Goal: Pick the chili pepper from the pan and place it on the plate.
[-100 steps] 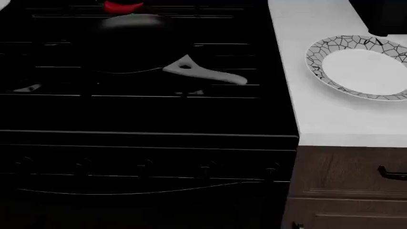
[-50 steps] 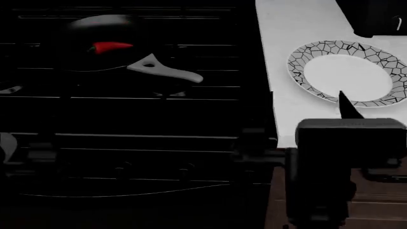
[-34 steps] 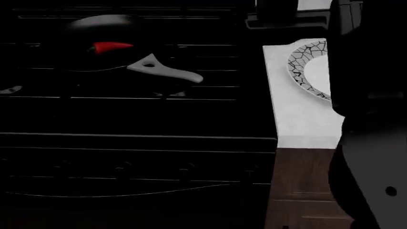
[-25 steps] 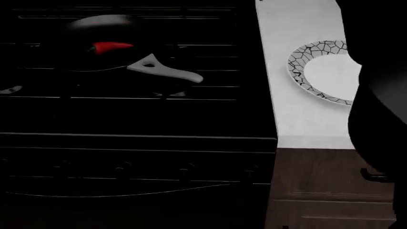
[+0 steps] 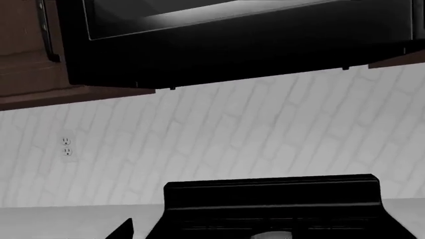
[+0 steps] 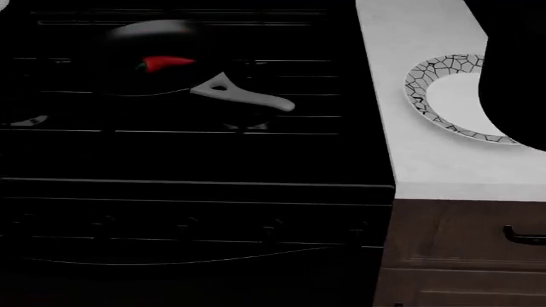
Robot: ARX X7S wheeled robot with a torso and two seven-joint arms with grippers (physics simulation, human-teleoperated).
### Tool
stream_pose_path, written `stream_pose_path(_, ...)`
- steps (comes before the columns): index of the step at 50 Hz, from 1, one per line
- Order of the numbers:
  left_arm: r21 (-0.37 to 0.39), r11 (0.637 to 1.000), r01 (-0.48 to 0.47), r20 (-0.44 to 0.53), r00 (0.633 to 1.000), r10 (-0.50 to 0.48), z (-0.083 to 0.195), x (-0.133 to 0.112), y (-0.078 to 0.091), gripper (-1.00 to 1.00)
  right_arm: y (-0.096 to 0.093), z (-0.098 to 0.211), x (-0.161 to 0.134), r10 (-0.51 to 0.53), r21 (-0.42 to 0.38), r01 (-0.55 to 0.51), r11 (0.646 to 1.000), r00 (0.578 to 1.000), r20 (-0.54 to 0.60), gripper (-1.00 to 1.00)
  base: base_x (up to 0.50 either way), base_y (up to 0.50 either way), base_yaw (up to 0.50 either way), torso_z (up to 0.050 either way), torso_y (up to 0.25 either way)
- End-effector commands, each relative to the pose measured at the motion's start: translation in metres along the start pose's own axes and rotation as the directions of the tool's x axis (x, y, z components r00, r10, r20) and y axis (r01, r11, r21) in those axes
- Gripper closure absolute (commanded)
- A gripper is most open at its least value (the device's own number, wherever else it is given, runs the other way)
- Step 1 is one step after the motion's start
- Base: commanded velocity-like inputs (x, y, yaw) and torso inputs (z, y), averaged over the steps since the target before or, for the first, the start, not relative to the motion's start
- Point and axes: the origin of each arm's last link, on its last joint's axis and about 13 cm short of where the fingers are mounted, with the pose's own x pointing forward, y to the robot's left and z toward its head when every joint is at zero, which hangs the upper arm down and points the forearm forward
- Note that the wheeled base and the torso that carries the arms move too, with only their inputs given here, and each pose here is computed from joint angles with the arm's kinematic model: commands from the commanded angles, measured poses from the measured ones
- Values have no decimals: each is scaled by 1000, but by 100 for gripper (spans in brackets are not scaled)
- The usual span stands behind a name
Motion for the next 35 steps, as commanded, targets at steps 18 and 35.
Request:
stream_pose_path(18,-36,999,2,-14,1000,-3,-2,5,0,-100,0,-4,8,21,30,-20,999,1000,-24,-100,0,233,0,0,0)
stream_pose_path(35,-42,999,-2,-20,1000,1,-6,8,1,-100,1,-12,10,34,18,-34,999,998,-46,-100,0,231,0,0,0)
